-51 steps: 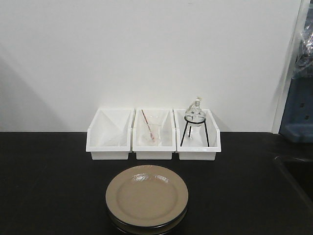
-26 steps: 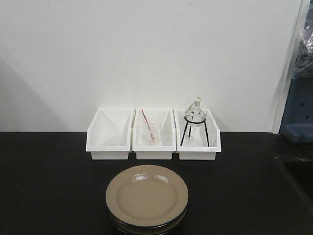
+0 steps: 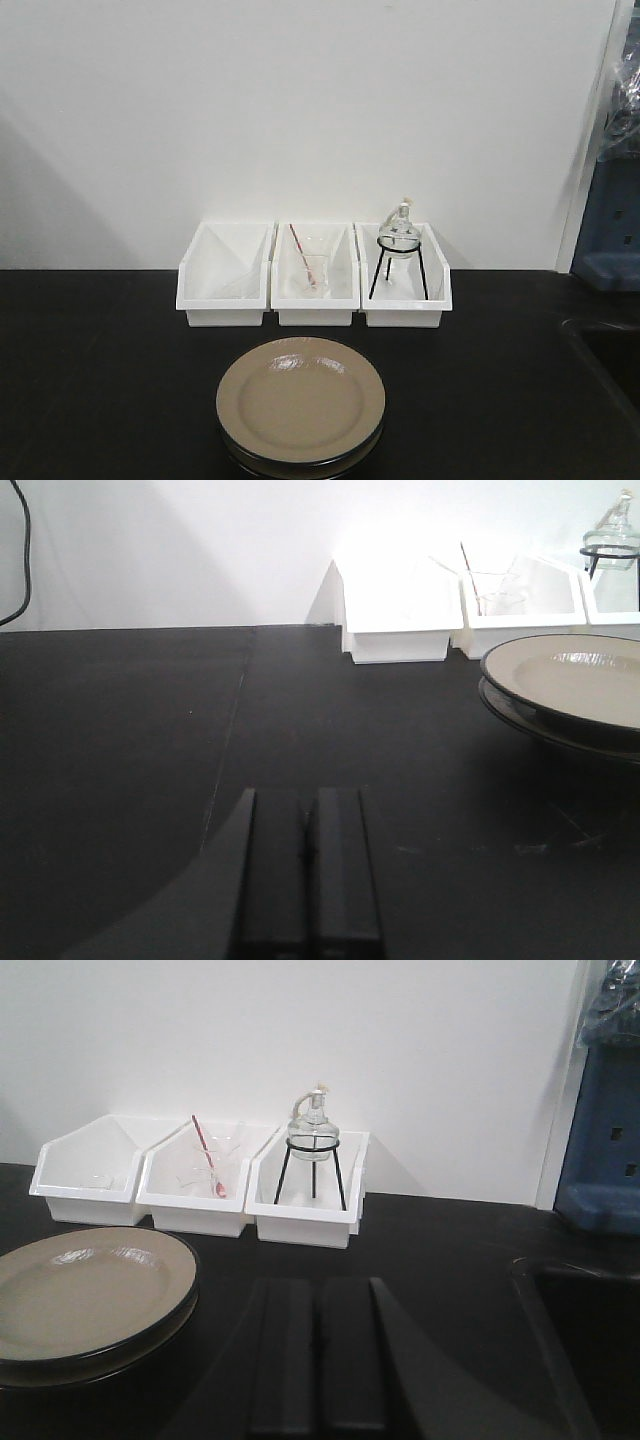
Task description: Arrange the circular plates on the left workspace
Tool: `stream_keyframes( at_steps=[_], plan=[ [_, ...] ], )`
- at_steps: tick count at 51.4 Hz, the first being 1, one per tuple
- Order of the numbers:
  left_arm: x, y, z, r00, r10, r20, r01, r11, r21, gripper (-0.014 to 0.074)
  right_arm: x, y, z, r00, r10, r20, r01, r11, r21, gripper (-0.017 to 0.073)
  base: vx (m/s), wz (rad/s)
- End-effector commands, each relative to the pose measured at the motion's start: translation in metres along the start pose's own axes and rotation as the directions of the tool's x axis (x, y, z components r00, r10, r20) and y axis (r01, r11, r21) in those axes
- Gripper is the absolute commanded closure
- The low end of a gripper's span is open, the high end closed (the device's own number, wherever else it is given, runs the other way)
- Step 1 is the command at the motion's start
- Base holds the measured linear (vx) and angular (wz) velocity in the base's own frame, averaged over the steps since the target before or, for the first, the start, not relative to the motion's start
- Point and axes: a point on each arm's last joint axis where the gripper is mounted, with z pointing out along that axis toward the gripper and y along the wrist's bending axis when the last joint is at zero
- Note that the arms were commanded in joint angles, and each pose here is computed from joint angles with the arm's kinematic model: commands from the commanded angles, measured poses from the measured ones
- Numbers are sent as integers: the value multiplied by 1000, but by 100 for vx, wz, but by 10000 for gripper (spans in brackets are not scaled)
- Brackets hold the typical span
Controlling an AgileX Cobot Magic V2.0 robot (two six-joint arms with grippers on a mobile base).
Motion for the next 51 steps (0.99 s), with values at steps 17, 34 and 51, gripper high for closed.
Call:
stream_keyframes(
  at_steps=[17,34,51],
  plan=[
    [-2,1,0,997,-11,82,12,1000,-14,594,-14,-5,-1,995,-71,74,67,996,56,563,0,0],
    [-2,1,0,997,-11,82,12,1000,-14,594,40,-1,-25,999,23,48,-25,999,46,563,0,0],
    [-2,1,0,997,-11,82,12,1000,-14,594,97,2,-38,997,11,75,-15,999,50,563,0,0]
  ],
)
